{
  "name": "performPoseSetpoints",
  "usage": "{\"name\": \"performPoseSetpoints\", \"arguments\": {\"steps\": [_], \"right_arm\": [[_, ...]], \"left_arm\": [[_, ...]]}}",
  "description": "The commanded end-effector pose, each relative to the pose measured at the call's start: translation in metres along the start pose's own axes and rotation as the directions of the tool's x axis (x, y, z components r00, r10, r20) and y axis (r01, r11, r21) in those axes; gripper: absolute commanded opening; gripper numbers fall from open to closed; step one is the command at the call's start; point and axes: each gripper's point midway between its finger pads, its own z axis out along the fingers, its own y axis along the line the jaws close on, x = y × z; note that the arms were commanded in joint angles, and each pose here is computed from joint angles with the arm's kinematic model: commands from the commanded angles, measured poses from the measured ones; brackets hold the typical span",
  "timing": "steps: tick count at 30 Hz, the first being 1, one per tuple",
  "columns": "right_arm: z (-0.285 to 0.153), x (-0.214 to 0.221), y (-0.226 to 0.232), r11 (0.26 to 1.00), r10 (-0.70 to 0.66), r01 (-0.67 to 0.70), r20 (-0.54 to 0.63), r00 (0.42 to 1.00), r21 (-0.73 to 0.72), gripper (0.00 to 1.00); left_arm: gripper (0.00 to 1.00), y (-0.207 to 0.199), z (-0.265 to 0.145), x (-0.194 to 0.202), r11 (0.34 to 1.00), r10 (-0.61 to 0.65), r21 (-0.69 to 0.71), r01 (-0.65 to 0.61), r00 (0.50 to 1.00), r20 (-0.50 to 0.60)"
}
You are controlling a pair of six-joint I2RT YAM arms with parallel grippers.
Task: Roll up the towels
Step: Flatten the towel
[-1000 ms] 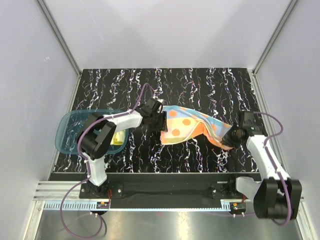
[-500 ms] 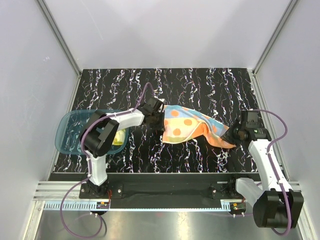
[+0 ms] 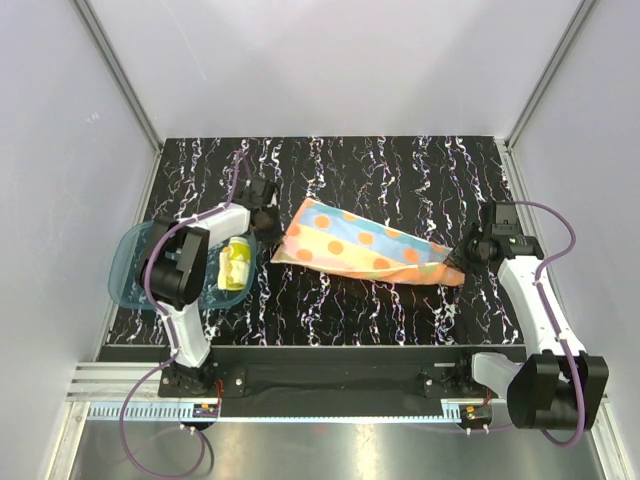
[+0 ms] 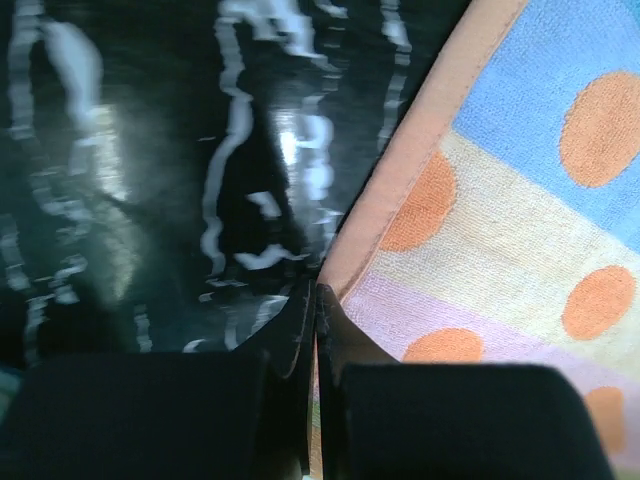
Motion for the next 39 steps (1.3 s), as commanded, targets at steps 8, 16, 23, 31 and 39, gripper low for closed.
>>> {"name": "performPoseSetpoints", "arguments": {"steps": [8, 16, 23, 31, 39], "right_arm": [[0.001, 0.032, -0.004, 0.997, 0.033, -0.037, -0.064, 0.997, -0.063, 0.00], [-0.015, 0.074, 0.004, 0.985, 0.016, -0.036, -0.117, 0.993, -0.166, 0.85], [-0.023, 0.039, 0.023, 0.986, 0.037, -0.040, -0.024, 0.999, -0.163, 0.90], [0.023, 0.001, 0.056, 0.989, -0.013, 0.005, -0.052, 0.999, -0.148, 0.83], [0.079, 0.042, 0.085, 0.972, -0.168, 0.114, -0.271, 0.948, -0.203, 0.58]], "left_arm": [[0.11, 0.053, 0.002, 0.051, 0.984, -0.035, -0.178, 0.013, 0.992, -0.122], [0.43, 0.035, -0.025, 0.033, 0.992, -0.029, -0.123, 0.022, 0.998, -0.056], [0.44, 0.016, -0.051, 0.028, 0.989, 0.036, -0.143, -0.036, 0.999, -0.001], [0.43, -0.007, -0.055, 0.038, 0.993, 0.097, -0.066, -0.096, 0.995, 0.012], [0.39, -0.028, -0.032, 0.062, 0.992, 0.125, 0.012, -0.124, 0.991, -0.052]]}}
